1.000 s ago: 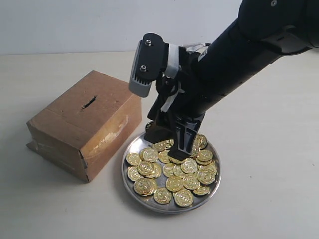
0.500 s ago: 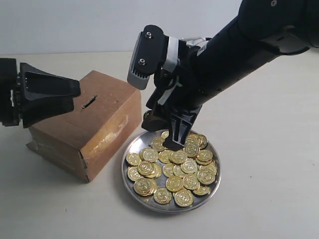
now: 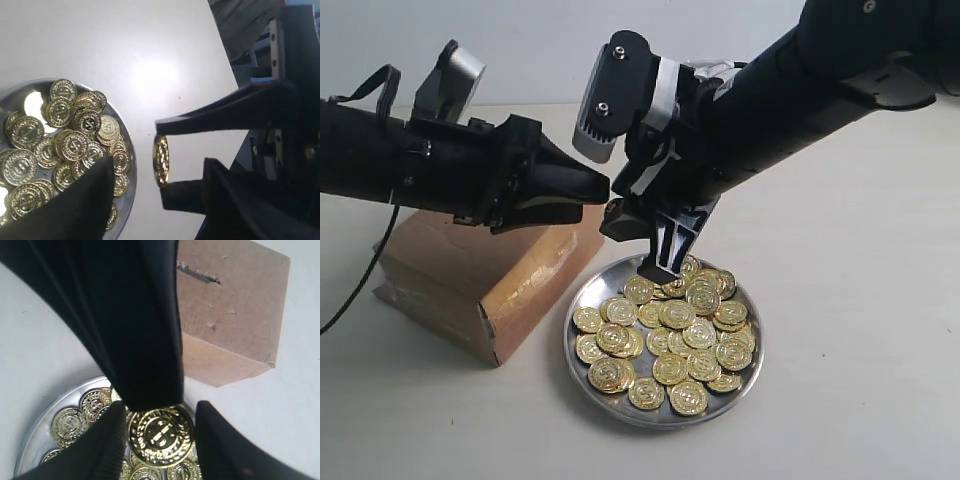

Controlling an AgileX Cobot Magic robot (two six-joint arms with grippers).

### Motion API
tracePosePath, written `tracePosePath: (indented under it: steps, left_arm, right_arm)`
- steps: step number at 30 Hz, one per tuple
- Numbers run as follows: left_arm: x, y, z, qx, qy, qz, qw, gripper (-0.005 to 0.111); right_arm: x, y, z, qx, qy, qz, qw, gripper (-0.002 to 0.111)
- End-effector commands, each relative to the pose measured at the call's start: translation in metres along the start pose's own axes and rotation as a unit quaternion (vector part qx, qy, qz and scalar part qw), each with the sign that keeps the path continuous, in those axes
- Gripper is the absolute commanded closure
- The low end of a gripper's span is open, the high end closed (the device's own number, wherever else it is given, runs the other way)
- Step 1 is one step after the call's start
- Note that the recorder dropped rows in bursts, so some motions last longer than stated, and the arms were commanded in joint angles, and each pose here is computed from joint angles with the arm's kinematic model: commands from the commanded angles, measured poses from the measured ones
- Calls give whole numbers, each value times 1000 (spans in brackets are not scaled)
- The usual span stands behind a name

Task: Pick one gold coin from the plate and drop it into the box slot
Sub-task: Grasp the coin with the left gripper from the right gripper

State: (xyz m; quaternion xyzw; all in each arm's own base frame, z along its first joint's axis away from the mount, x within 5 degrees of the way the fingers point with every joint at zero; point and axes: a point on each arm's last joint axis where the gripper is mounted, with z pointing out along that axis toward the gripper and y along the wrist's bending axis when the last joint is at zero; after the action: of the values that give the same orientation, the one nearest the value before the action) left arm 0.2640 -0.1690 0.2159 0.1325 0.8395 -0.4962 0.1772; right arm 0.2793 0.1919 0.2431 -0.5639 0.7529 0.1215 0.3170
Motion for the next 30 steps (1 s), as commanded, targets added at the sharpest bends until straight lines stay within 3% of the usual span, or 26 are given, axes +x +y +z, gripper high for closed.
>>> tracePosePath:
  steps: [1,4,10,18,20,22,28,30]
  left_arm:
    - [-10,1,7,2,1,-14,1000,55]
    - [-8,8,13,5,13,-27,1000,55]
    - [-8,-5,26,11,25,-13,1000,55]
    - [-8,-5,26,8,30,-9,999,56]
    - [-8,-5,26,6,32,-12,999,62]
    - [-8,-5,26,6,32,-12,999,75]
    - [-8,-5,26,7,33,-12,999,77]
    - [-8,-5,26,7,33,-12,999,87]
  right_arm:
    - [-2,-1,-3,9,-6,-3,1000,93]
    - [-2,-1,-3,10,-7,-3,1000,93]
    - [-2,-1,-3,11,-7,-3,1000,93]
    - [-2,-1,-3,11,-7,-1,1000,93]
    - [-2,-1,-3,11,-7,-1,1000,93]
    - [-2,-1,-3,11,-7,-1,1000,93]
    - [-2,-1,-3,11,-7,-1,1000,93]
    - [-2,-1,-3,11,-7,0,1000,93]
